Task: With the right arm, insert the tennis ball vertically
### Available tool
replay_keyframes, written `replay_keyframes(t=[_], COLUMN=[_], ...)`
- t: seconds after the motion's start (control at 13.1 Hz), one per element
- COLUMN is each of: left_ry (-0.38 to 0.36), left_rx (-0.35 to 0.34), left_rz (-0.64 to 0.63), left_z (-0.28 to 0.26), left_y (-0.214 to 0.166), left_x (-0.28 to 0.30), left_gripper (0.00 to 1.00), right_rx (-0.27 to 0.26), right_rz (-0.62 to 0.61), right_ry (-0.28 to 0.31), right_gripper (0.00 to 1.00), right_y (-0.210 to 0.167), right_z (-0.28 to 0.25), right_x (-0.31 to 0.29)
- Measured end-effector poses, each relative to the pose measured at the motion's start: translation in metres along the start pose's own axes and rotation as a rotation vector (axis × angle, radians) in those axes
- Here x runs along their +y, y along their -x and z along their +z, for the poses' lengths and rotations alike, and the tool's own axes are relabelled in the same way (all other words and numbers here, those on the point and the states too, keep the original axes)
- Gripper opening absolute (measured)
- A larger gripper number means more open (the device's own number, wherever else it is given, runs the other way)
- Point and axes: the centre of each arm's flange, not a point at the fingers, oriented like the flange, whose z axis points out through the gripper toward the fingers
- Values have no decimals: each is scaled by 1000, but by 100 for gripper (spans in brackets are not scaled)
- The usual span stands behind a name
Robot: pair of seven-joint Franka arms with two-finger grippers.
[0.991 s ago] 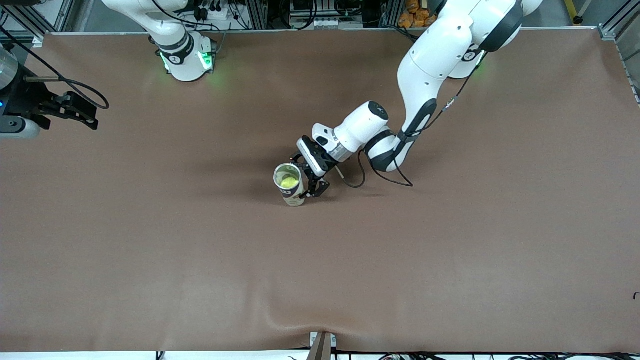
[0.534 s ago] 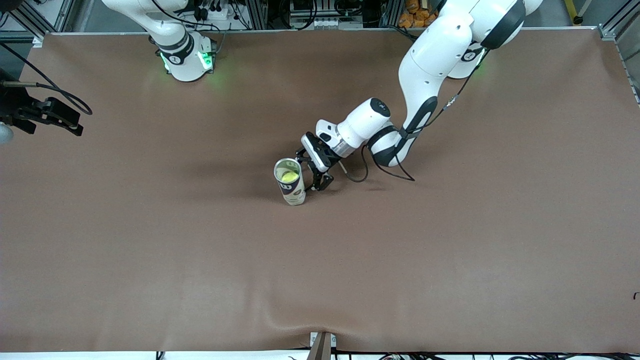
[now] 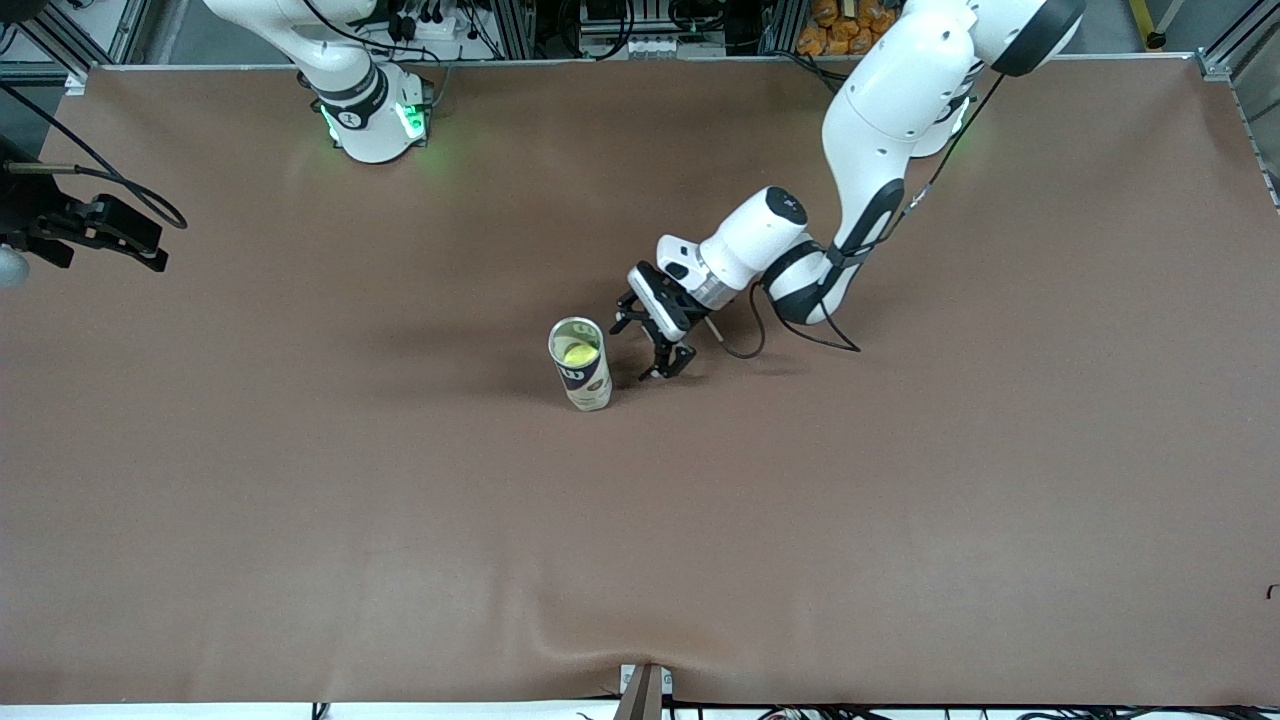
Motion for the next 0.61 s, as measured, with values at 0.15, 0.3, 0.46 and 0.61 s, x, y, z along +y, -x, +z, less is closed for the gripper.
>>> replay_keyframes(t=[0.15, 0.3, 0.46, 0.61], left_ry=[-26, -50, -69, -87], left_rx=[-23, -41, -54, -58], left_rz=[-15, -17, -15, -20], left_z=[-10, -22, -33, -43], left_y=[11, 24, 36, 43], left_x=[-25, -54, -79, -100], left_gripper=[100, 100, 100, 100], right_rx=[0, 0, -1, -1], right_rz=[-1, -1, 0, -1], right_ry=[0, 0, 0, 0], right_gripper=[100, 100, 100, 100], right_y=[0, 0, 0, 0], right_z=[0, 0, 0, 0], right_x=[0, 0, 0, 0])
